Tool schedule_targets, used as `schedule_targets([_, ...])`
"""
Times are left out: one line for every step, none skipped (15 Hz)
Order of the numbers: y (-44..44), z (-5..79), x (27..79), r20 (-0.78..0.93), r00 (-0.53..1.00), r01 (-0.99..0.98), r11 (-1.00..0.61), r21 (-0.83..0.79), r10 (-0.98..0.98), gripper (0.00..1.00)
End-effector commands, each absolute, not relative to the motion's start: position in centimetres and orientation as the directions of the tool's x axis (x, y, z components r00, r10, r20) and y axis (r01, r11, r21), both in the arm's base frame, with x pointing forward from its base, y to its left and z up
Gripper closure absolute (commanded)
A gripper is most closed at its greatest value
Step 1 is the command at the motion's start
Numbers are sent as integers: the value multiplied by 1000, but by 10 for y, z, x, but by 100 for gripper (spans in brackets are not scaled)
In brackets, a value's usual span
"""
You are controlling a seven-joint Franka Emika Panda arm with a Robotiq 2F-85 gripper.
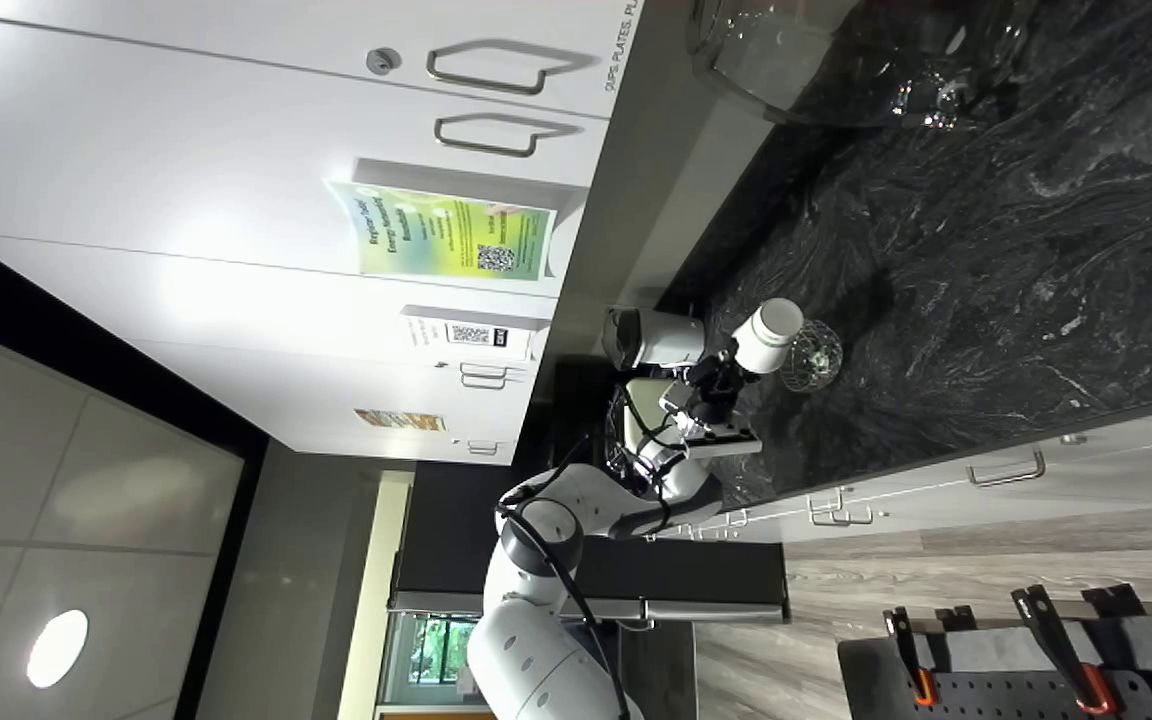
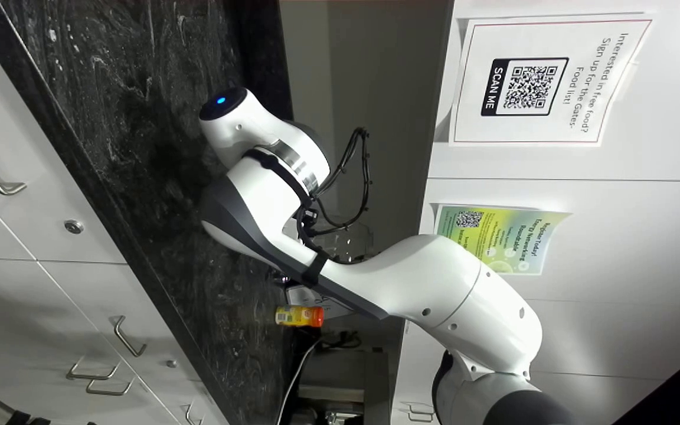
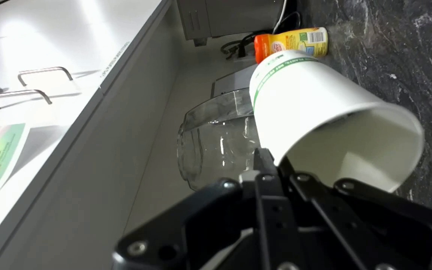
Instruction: Pour the things in the cup into the bowl
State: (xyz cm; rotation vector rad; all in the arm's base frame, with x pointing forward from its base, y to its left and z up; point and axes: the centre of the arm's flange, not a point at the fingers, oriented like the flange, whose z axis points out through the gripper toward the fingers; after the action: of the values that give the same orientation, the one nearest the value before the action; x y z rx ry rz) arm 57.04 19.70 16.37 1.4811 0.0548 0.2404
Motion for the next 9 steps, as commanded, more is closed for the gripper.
schedule_targets([203, 166, 580, 80, 979, -104, 125, 987, 187, 99])
schedule_targets([202, 167, 580, 74, 979, -97, 113, 989, 191, 99])
schedule_targets([201, 168, 580, 75, 978, -93, 85, 992, 195, 99])
schedule_targets([198, 171, 579, 83, 977, -93, 45, 995, 196, 99])
schedule_targets([196, 174, 578, 92, 976, -97, 20, 995, 198, 99])
schedule_targets([192, 177, 578, 104, 975, -103, -18, 995, 198, 99])
schedule_targets([189, 179, 579, 114, 974, -107, -47, 993, 198, 99])
schedule_targets([186, 181, 579, 126, 973, -112, -80, 990, 196, 99])
schedule_targets([179, 185, 580, 145, 972, -125, -117, 985, 187, 99])
